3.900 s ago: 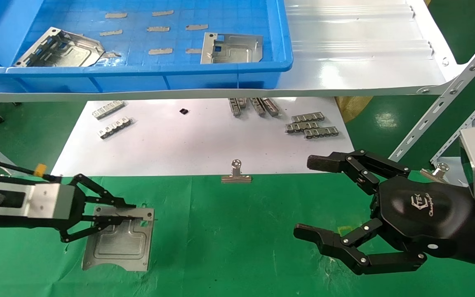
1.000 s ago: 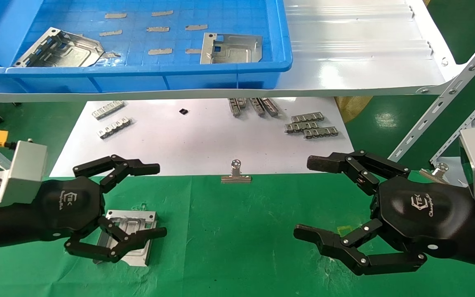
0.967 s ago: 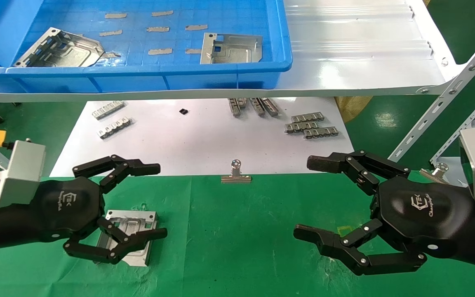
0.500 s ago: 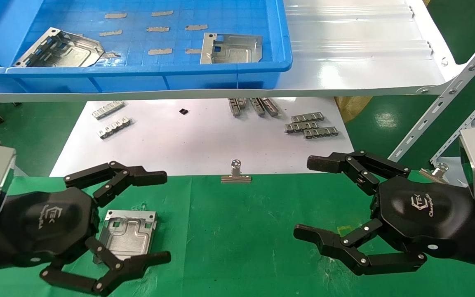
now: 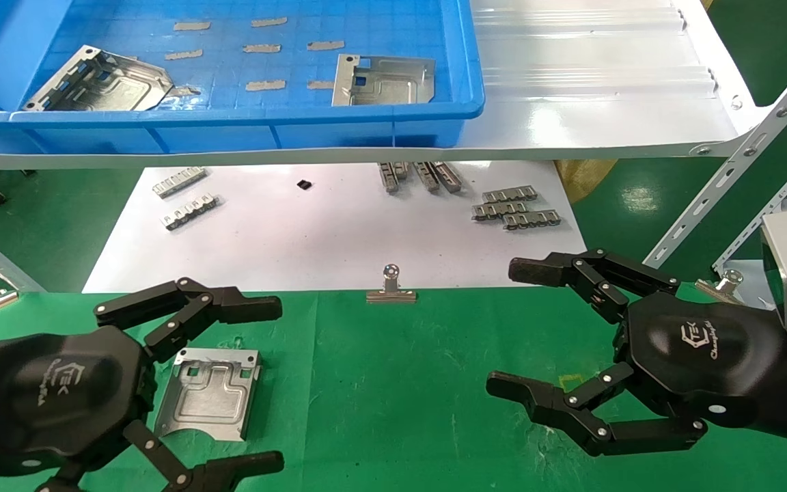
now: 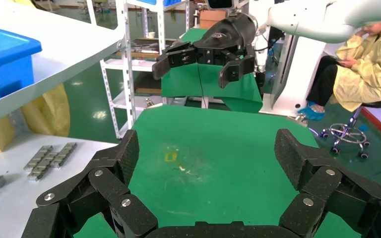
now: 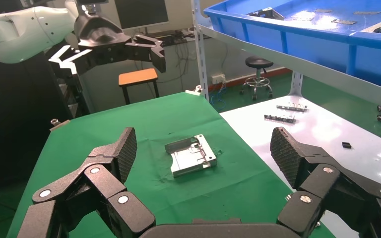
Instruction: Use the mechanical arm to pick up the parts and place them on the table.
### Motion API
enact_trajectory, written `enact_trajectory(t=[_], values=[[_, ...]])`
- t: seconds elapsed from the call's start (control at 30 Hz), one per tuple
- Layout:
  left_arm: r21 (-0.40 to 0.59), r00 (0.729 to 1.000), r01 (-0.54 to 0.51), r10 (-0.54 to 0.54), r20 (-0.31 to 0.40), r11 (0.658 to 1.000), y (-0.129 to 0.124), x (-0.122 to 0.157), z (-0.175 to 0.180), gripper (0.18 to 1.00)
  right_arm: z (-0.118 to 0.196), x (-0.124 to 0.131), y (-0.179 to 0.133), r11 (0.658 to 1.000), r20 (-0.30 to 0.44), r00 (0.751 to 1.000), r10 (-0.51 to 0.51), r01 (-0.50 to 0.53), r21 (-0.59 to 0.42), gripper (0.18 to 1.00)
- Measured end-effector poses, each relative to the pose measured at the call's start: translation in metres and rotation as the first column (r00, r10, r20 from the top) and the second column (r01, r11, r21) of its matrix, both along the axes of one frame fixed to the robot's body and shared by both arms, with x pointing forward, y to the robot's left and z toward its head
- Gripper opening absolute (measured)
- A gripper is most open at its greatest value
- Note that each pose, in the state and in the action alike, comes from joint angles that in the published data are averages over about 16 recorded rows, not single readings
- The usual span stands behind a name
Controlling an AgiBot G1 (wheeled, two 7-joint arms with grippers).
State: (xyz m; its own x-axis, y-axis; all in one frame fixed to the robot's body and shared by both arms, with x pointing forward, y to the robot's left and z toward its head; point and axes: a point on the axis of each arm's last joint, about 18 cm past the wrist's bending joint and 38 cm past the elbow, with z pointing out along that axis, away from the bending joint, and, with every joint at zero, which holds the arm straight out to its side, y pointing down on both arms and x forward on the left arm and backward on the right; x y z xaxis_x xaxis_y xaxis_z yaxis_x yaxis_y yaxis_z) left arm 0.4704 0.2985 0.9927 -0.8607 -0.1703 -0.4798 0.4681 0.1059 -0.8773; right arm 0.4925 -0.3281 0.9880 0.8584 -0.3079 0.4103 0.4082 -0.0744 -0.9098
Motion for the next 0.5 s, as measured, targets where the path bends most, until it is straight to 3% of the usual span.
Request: enact_trajectory(t=[0.5], values=[[0.001, 1.000, -0.008, 0.008, -0.001, 1.000, 0.0013, 0.0041, -0.0004, 1.001, 0.0000, 0.0000, 0.0000, 1.000, 0.000, 1.000, 0.000, 0.000, 0.000, 1.001]])
